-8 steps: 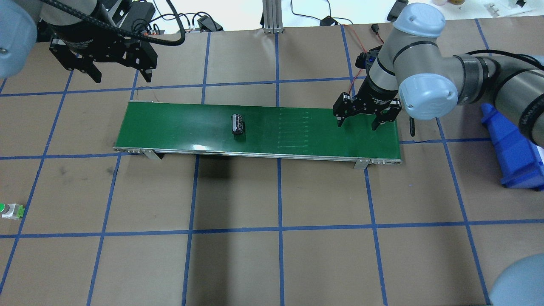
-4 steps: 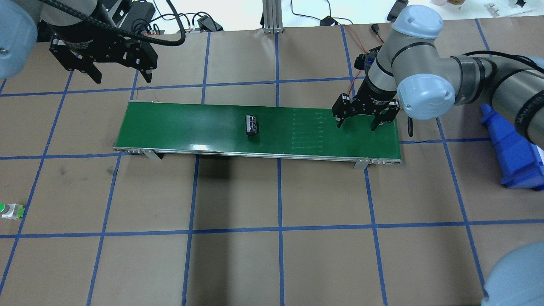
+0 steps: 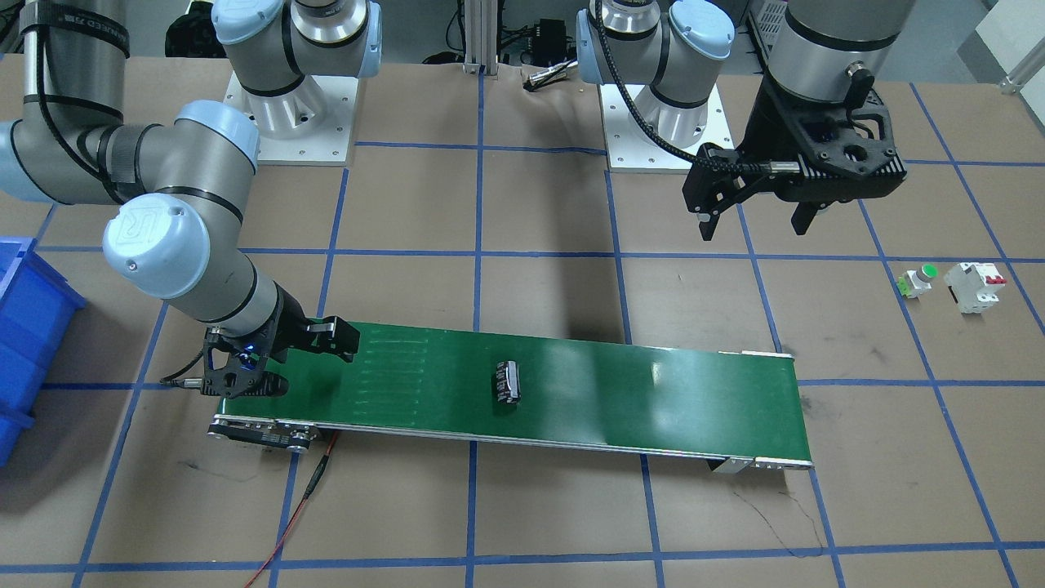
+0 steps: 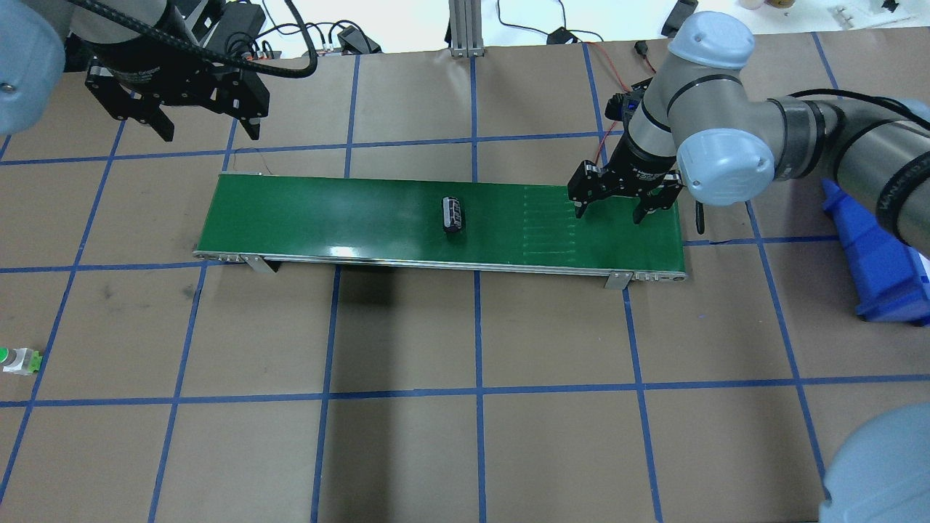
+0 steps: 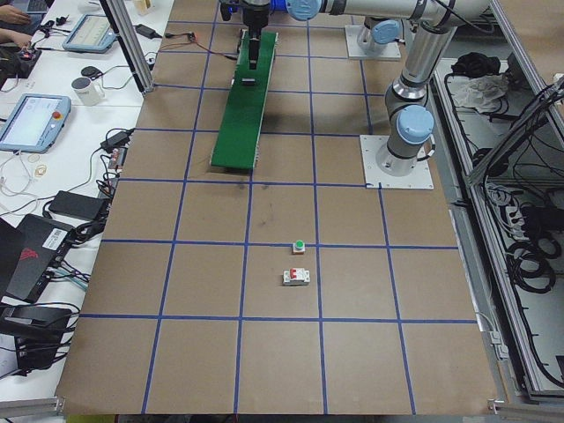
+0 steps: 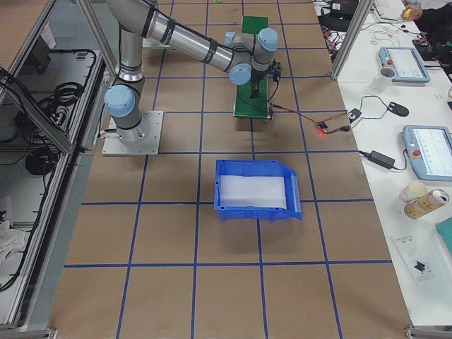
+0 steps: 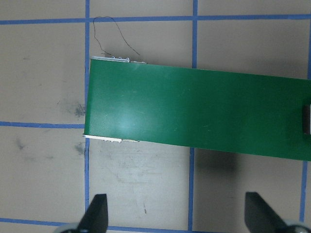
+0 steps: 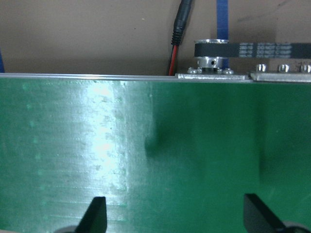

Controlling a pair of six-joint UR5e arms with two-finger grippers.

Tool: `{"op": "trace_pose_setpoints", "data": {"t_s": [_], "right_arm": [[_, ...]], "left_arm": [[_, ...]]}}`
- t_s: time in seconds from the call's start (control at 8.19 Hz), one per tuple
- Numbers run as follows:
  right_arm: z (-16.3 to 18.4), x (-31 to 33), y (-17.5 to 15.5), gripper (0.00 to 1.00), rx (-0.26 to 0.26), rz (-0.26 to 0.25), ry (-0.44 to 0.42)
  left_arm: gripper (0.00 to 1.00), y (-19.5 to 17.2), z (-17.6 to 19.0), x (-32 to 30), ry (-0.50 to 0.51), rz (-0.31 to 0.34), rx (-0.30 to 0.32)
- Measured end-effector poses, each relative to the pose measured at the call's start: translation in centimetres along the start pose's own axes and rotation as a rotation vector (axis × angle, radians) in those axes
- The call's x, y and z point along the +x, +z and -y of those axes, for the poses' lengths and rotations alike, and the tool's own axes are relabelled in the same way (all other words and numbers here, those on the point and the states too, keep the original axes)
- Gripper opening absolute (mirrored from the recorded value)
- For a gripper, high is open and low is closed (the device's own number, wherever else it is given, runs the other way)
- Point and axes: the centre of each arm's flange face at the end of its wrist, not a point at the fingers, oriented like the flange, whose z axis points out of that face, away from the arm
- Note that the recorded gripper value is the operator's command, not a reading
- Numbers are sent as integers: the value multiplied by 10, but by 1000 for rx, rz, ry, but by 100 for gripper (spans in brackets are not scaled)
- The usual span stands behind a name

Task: Move capacitor from left to right
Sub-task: 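Hold the right gripper open above the belt as the capacitor approaches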

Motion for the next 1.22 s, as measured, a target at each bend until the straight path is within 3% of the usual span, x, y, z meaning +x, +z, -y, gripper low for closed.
{"op": "trace_pose_setpoints", "data": {"t_s": [0.85, 1.22], "right_arm": [[0, 0, 1, 100, 1, 2, 8], [0, -1, -2, 100, 15, 3, 51]], "left_arm": [[100, 1, 1, 0, -1, -1, 1], [100, 1, 1, 0, -1, -2, 2]]}}
